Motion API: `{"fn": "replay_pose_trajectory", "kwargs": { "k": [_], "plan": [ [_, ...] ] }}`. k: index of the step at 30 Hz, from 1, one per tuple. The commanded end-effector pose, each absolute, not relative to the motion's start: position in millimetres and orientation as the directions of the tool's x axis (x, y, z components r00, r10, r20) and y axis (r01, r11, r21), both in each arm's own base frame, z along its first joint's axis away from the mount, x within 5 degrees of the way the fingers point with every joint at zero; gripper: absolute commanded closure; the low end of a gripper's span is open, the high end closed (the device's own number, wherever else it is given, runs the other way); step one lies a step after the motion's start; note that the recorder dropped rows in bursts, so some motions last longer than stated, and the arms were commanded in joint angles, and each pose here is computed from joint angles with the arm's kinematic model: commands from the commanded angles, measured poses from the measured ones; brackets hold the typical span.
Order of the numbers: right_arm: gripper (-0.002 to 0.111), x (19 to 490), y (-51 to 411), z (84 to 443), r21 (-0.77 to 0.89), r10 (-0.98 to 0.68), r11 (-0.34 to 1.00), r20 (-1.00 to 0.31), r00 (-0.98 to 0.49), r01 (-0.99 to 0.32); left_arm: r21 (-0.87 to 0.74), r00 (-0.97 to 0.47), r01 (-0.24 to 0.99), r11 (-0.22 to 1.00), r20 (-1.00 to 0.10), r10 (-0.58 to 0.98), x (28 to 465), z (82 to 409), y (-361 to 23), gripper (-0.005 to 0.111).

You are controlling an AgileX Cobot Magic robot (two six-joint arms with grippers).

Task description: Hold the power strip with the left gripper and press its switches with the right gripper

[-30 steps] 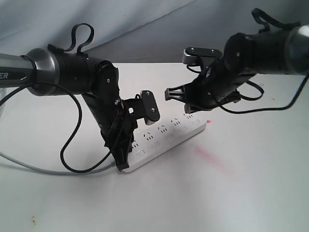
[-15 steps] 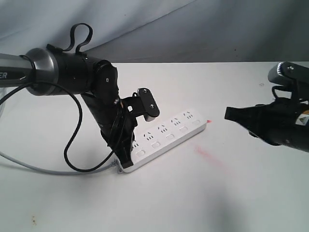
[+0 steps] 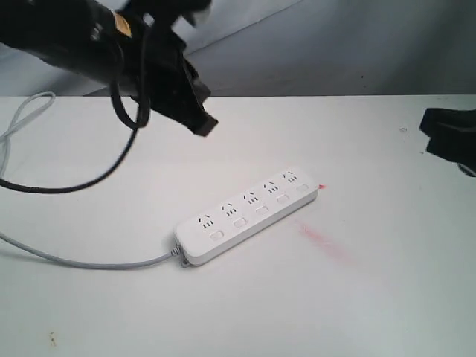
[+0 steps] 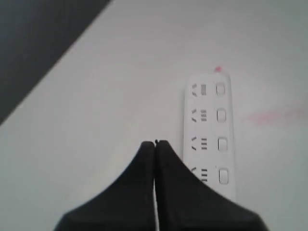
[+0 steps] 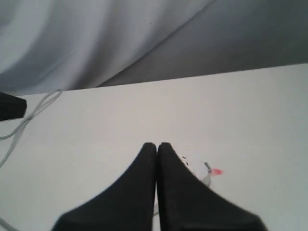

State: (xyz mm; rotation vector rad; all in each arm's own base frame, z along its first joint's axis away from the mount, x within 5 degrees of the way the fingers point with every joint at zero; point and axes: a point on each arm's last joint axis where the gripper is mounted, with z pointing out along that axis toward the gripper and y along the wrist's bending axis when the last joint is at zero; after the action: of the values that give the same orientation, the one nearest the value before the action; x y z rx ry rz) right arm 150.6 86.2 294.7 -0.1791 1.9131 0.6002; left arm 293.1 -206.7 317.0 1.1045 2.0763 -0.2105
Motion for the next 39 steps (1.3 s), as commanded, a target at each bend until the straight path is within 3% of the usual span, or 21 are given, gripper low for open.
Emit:
{"fn": "replay_pose_trajectory", "kwargs": {
  "k": [1,7,20,25,28,32,39],
  "plan": [
    [0.108,136,78,302,0.266,0.101,0.865,-0.923,-0.371,-0.426,0.178,-0.274,0.707,0.684,-0.823,0.497,264,369,-188,0.107],
    [0.108,123,72,306,0.220,0.053,0.865,-0.933,-0.355,-0.451,0.107,-0.204,0.632,0.767,-0.933,0.298,222,386,-157,0.107],
    [0.108,88,47,313,0.116,-0.024,0.891,-0.953,-0.301,-0.440,0.064,-0.017,0.563,0.824,-0.996,0.089,129,332,-87,0.107],
    [0.108,76,25,311,0.155,0.063,0.946,-0.950,-0.307,-0.285,0.057,0.071,0.541,0.839,-0.997,0.022,105,319,-68,0.107],
    [0.108,68,12,300,0.180,0.125,0.964,-0.957,-0.263,-0.198,-0.036,0.045,0.495,0.868,-0.997,-0.067,98,308,-57,0.107],
    [0.108,55,0,281,0.336,0.302,0.934,-0.926,-0.228,-0.126,-0.047,0.015,0.397,0.916,-0.998,-0.058,98,286,-43,0.107],
    [0.108,54,-8,236,0.419,0.404,0.906,-0.897,-0.182,-0.057,-0.188,-0.039,0.186,0.964,-0.982,-0.184,104,262,-21,0.107]
  ]
}}
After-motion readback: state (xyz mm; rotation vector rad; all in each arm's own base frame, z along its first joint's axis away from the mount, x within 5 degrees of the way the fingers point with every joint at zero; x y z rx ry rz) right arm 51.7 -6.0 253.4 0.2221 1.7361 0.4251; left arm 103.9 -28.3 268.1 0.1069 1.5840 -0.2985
